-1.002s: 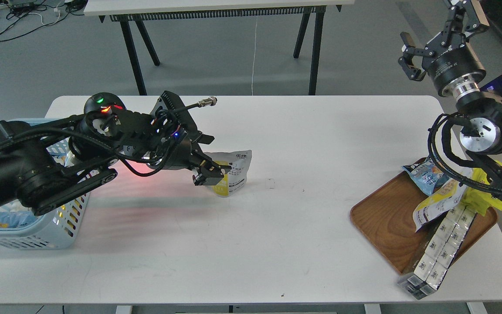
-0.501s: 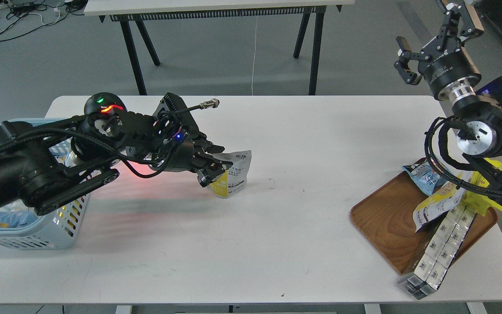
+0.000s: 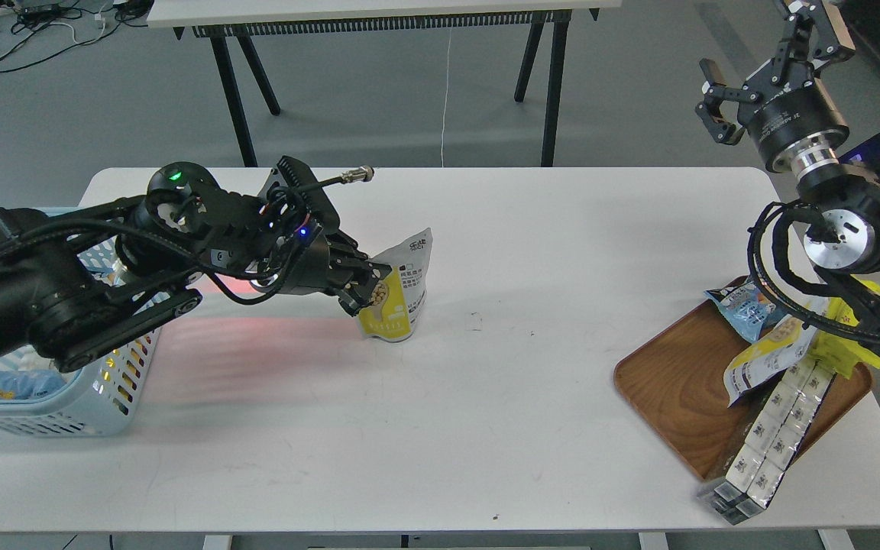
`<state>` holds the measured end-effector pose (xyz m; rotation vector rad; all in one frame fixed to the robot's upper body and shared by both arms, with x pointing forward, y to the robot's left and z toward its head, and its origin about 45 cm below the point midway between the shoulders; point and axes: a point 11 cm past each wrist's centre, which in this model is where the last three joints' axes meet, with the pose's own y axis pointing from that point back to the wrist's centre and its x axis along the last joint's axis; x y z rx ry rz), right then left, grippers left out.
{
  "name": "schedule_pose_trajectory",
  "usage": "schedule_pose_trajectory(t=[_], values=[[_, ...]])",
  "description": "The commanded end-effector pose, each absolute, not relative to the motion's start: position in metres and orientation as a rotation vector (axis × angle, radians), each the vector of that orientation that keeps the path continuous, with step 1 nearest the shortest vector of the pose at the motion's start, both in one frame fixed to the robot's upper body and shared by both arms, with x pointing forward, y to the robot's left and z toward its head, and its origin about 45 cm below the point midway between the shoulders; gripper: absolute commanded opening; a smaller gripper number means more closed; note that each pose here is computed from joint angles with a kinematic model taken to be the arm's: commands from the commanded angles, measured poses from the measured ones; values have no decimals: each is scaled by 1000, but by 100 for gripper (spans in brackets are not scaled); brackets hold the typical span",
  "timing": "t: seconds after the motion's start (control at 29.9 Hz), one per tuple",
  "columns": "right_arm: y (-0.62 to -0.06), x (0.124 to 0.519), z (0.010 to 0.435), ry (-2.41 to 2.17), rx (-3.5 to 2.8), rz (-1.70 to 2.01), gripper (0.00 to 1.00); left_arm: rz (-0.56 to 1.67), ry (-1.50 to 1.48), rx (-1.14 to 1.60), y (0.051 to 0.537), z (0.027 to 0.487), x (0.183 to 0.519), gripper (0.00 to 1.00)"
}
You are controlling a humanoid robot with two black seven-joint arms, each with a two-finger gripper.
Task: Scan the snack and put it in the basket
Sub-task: 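Lift the yellow bag and hold it in front of the scanner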
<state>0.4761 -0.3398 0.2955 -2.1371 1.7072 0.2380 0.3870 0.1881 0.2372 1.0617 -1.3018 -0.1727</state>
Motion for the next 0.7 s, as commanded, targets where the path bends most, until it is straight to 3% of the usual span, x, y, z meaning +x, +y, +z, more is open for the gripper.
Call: schedule_pose_trajectory(t=[0.0, 0.37, 0.67], values=[[-342, 476, 297, 1702, -2133, 238, 99, -137, -1322, 1068, 207, 259, 387, 0], [-359, 465, 295, 1549, -1983, 322, 99, -77, -1297, 1215, 289, 294, 375, 0], [-360, 458, 271, 1499, -1889, 401, 99, -24, -1269, 1210, 308, 314, 373, 0]])
